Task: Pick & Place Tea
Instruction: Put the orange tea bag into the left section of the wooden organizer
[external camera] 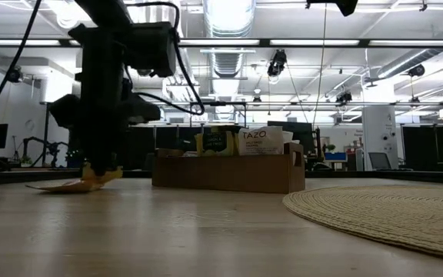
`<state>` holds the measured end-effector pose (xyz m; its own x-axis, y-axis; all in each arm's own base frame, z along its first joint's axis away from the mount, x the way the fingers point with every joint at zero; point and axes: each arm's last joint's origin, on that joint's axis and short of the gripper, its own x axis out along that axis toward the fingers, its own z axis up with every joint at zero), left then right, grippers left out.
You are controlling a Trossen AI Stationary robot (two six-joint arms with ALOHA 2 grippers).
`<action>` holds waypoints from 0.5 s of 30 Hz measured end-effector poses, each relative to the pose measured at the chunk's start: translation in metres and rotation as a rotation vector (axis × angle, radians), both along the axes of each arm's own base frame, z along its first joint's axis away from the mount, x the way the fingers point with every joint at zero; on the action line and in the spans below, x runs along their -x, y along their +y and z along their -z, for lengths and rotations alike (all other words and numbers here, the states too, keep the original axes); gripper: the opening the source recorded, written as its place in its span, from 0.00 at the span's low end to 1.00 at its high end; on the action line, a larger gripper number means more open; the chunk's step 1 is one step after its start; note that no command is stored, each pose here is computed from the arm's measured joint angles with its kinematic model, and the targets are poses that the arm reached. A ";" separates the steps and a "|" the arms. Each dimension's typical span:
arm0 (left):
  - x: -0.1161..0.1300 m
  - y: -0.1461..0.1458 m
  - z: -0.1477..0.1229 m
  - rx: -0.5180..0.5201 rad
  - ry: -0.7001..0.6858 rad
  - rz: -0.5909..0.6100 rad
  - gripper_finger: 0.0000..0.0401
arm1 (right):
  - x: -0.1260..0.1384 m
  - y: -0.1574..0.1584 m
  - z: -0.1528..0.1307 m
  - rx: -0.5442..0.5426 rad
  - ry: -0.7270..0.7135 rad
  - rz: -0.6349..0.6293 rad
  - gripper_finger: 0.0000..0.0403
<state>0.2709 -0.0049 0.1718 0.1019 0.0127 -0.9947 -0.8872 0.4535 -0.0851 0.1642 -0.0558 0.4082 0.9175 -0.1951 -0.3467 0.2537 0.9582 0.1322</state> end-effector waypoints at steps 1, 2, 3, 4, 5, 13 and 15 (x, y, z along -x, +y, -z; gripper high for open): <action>-0.001 0.000 -0.003 -0.001 0.006 0.002 0.00 | 0.000 0.000 0.000 0.000 0.000 0.000 0.42; -0.001 0.000 -0.005 -0.004 0.014 0.005 0.00 | 0.000 0.000 0.000 0.000 0.000 0.000 0.42; -0.001 0.000 -0.008 -0.007 0.022 0.008 0.00 | 0.000 0.000 0.000 0.000 0.000 0.000 0.42; -0.002 0.000 -0.012 -0.013 0.028 0.011 0.00 | 0.000 0.000 0.000 0.000 0.000 0.000 0.42; -0.003 0.001 -0.015 -0.024 0.030 0.015 0.00 | 0.000 0.000 0.000 0.000 0.000 0.000 0.42; -0.024 0.004 -0.056 -0.115 -0.090 -0.001 0.00 | 0.000 0.000 0.000 -0.003 -0.001 0.001 0.42; -0.029 0.004 -0.069 -0.134 -0.130 -0.006 0.00 | 0.000 0.000 0.000 -0.007 -0.002 0.003 0.42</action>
<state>0.3002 -0.0008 0.2403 0.2292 0.1451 -0.9625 -0.8755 0.4628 -0.1387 0.1641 -0.0558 0.4083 0.9175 -0.1950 -0.3467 0.2560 0.9565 0.1396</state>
